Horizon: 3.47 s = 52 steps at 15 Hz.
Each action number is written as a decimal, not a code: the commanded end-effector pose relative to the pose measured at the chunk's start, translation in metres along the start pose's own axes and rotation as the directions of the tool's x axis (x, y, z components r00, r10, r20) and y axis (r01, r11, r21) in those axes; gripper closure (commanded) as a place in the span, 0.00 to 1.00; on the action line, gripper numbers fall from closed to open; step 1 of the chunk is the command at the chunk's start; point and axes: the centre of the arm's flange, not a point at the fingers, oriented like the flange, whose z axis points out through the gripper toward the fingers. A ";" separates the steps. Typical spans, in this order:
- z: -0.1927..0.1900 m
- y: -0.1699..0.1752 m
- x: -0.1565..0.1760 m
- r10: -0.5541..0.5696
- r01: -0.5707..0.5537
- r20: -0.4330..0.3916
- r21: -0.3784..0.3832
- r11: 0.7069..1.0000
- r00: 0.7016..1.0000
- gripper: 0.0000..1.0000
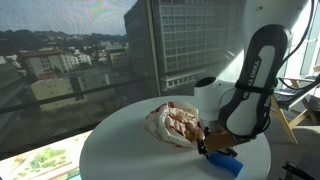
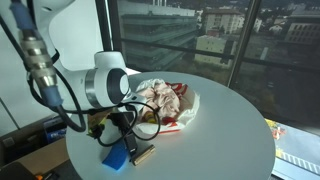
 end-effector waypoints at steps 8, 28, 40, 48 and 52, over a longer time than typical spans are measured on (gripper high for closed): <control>0.002 0.000 -0.011 0.001 0.000 -0.008 0.028 1.000 1.000 0.00; -0.016 0.000 -0.037 -0.368 0.374 -0.068 0.159 0.914 0.927 0.63; -0.122 -0.013 0.055 -0.210 0.238 -0.233 0.101 0.966 0.949 0.88; -0.127 -0.057 0.126 -0.197 0.219 -0.278 0.047 0.975 0.940 0.88; -0.100 -0.072 0.139 -0.230 0.248 -0.284 0.027 0.968 0.931 0.83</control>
